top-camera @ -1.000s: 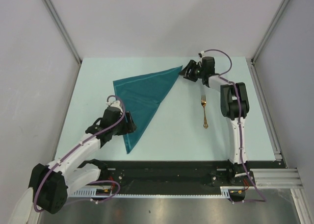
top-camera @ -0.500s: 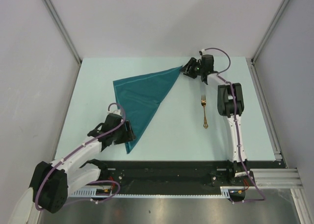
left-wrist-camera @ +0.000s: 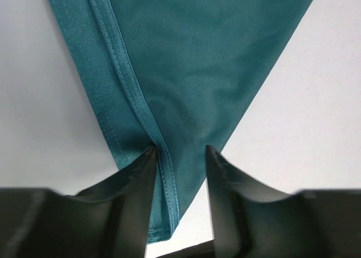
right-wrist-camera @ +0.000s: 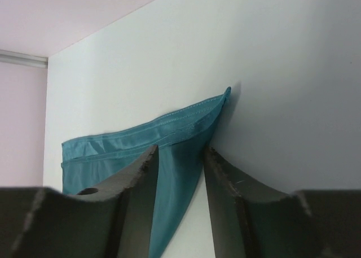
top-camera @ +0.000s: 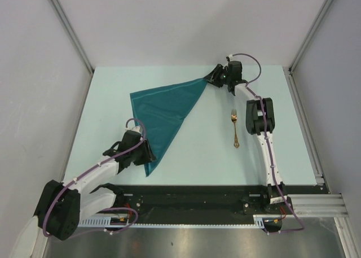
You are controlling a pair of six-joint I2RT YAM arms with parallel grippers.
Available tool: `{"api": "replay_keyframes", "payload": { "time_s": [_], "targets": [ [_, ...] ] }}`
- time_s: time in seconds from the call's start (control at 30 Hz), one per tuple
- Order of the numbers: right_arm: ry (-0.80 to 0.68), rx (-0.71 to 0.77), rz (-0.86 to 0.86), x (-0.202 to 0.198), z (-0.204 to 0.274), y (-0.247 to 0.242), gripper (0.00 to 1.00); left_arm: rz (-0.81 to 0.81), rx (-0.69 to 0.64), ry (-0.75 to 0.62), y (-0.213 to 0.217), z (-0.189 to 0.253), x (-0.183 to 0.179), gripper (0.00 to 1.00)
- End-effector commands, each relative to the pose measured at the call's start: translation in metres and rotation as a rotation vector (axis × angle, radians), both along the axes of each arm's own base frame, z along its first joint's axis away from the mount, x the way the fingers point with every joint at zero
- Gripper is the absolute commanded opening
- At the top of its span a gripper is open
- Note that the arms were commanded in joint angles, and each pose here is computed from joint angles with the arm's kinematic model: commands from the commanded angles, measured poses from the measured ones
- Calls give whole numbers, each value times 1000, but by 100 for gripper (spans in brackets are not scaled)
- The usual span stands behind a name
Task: Fold the napkin, place the utensils inside, and roll it up
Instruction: Adjust the napkin at the center of the board.
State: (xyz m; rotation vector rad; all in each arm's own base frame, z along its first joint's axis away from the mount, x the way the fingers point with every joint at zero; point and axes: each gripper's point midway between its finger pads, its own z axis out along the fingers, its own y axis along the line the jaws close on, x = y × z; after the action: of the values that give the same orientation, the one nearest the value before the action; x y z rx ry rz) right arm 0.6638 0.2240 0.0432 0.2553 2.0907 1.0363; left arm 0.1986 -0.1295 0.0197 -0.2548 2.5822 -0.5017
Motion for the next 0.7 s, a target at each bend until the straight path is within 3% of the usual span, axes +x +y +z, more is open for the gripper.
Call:
{"api": "replay_keyframes", "payload": {
  "time_s": [0.0, 0.07, 0.13, 0.2, 0.27, 0.33, 0.67],
  "targets": [
    [98, -12, -33, -5, -29, 1, 38, 7, 25, 67, 6, -18, -17, 40],
    [103, -10, -45, -4, -31, 0, 34, 11, 32, 74, 8, -21, -19, 35],
    [105, -8, -51, -3, -32, 0, 22, 15, 38, 85, 10, -23, -21, 29],
    [106, -8, -63, -1, -32, -2, 7, 21, 43, 76, 11, -22, -20, 18],
    [103, -4, -82, 2, -29, -7, 0, 29, 45, 72, 12, -20, -20, 7],
    [107, 7, -104, 3, -28, -14, 0, 41, 47, 64, 13, -19, -19, 0],
    [37, 15, -155, 19, 1, -46, 0, 66, 53, 50, 17, -13, -20, 0]
  ]
}}
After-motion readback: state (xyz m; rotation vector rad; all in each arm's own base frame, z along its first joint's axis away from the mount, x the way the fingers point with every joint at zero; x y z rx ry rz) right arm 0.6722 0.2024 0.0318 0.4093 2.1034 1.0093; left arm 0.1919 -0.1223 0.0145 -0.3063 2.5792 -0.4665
